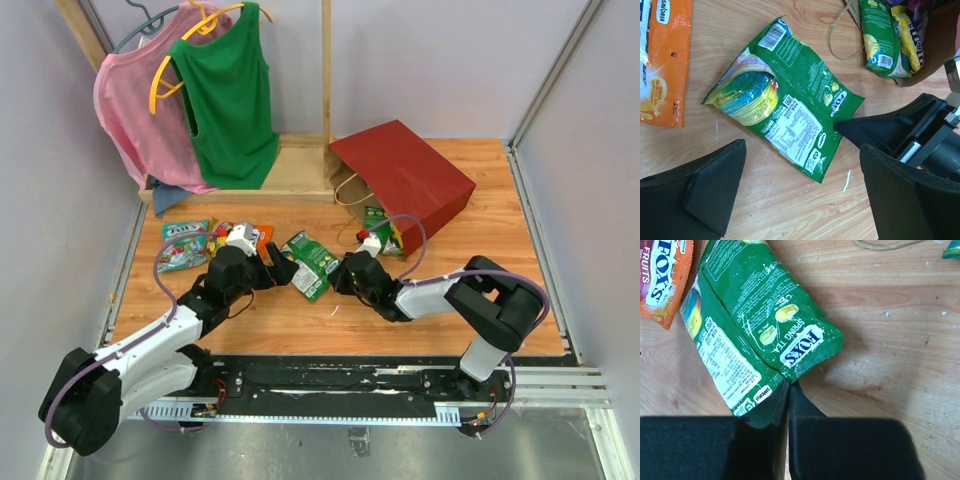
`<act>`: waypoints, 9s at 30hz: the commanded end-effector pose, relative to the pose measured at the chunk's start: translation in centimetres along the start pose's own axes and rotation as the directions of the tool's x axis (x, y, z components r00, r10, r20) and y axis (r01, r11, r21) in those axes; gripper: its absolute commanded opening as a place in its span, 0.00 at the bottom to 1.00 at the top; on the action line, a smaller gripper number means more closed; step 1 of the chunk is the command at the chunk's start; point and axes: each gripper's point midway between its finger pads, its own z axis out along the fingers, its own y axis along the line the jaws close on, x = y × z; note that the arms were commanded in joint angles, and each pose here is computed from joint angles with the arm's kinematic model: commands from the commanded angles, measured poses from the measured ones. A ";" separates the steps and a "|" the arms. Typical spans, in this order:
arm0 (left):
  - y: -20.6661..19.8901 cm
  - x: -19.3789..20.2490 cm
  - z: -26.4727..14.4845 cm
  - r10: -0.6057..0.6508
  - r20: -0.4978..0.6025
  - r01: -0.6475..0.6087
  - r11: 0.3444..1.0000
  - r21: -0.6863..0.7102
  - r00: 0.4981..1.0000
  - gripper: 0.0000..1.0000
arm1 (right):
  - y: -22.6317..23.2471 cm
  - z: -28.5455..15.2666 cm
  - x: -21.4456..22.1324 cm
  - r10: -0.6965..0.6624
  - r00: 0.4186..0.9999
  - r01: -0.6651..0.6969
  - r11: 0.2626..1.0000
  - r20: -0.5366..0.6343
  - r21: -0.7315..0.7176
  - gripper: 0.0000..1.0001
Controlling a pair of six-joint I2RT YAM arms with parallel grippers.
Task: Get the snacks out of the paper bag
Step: Pick up the snack from the center of the board, then place the snack at the center of the board, then take out the snack from the paper bag.
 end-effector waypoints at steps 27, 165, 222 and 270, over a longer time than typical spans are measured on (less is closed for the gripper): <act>0.3 -1.3 0.6 0.030 0.004 -0.030 1.000 -0.002 1.000 1.00 | -14.3 -19.6 -2.8 -0.033 0.999 0.027 0.909 0.006 0.416 0.01; -0.4 0.8 2.9 0.124 -0.195 -0.120 0.992 0.032 0.973 0.99 | -30.2 -26.1 -17.7 0.338 0.487 -0.852 0.386 0.805 0.354 0.99; -8.0 2.6 7.2 0.125 -0.229 -0.080 0.978 0.195 0.965 0.87 | -30.2 -15.6 -16.9 0.196 0.842 -0.523 0.531 0.503 0.667 0.51; -10.4 5.4 21.0 0.206 -0.274 -0.169 0.974 0.151 0.940 0.40 | -24.5 -18.3 -20.9 0.135 0.745 -0.498 0.764 0.653 0.410 0.91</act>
